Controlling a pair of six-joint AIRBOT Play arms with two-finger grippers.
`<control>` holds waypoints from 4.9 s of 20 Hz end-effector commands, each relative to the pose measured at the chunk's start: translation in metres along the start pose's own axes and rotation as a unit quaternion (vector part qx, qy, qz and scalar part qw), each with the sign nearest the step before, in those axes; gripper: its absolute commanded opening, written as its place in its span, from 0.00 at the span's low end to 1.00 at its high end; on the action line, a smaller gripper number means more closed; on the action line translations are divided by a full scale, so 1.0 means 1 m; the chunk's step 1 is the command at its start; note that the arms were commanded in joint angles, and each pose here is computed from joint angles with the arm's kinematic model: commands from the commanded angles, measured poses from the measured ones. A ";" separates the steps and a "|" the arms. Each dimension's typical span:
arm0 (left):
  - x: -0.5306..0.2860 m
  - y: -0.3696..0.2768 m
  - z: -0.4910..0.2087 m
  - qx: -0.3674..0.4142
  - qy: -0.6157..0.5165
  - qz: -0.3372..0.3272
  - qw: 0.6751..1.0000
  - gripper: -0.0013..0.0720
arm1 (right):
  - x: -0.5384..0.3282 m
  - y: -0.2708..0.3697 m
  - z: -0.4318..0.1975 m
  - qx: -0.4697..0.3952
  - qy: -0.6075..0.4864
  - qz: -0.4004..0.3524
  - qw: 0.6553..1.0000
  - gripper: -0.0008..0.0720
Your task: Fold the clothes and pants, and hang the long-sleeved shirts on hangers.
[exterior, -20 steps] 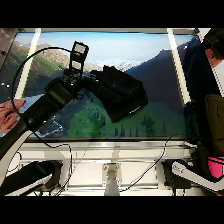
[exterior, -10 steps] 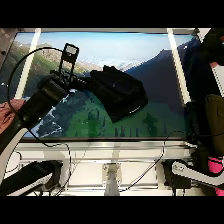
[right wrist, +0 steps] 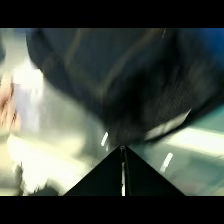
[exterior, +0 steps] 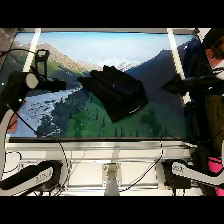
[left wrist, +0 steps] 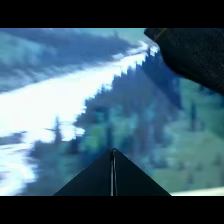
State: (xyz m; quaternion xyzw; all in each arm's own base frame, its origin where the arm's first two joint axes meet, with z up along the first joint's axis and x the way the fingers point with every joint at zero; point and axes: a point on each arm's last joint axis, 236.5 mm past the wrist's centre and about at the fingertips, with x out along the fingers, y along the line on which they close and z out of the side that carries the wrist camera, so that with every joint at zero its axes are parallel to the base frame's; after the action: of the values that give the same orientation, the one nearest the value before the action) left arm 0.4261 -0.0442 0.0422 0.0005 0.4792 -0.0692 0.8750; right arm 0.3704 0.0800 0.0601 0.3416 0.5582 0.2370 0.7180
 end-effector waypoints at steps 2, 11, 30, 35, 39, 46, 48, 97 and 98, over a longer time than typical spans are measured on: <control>0.029 0.007 -0.005 -0.073 0.013 -0.086 0.994 0.03 | 0.069 0.014 -0.085 -0.006 0.120 0.045 0.992 0.05; 0.049 0.010 -0.016 -0.073 0.036 -0.087 0.993 0.03 | 0.155 -0.006 -0.074 0.093 0.044 -0.101 0.990 0.38; 0.049 0.010 -0.016 -0.073 0.036 -0.087 0.993 0.03 | 0.198 -0.021 -0.073 0.159 0.028 -0.115 0.980 0.22; 0.049 0.010 -0.017 -0.073 0.038 -0.088 0.993 0.03 | 0.177 -0.027 -0.048 0.153 -0.013 -0.117 0.981 0.04; 0.049 0.010 -0.017 -0.073 0.038 -0.088 0.993 0.03 | 0.130 -0.044 -0.004 0.172 -0.084 -0.115 0.975 0.04; 0.048 0.007 -0.022 -0.072 0.048 -0.092 0.992 0.03 | 0.116 -0.064 -0.032 0.192 -0.018 -0.137 0.972 0.35; 0.048 0.007 -0.023 -0.069 0.050 -0.093 0.992 0.03 | 0.119 -0.062 -0.025 0.204 -0.030 -0.125 0.971 0.36; 0.124 -0.106 0.038 -0.211 -0.063 -0.302 0.928 0.33 | 0.062 -0.074 0.111 0.164 -0.241 -0.112 0.950 0.46; 0.123 -0.107 0.038 -0.211 -0.063 -0.303 0.927 0.07 | 0.062 -0.074 0.111 0.164 -0.240 -0.112 0.950 0.46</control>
State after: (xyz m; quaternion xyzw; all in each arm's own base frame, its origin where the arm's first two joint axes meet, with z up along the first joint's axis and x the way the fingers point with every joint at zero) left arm 0.5095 -0.1659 -0.0354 -0.3295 0.4078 -0.2237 0.8216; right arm 0.4928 0.0490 -0.0196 0.4398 0.4293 -0.0330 0.7881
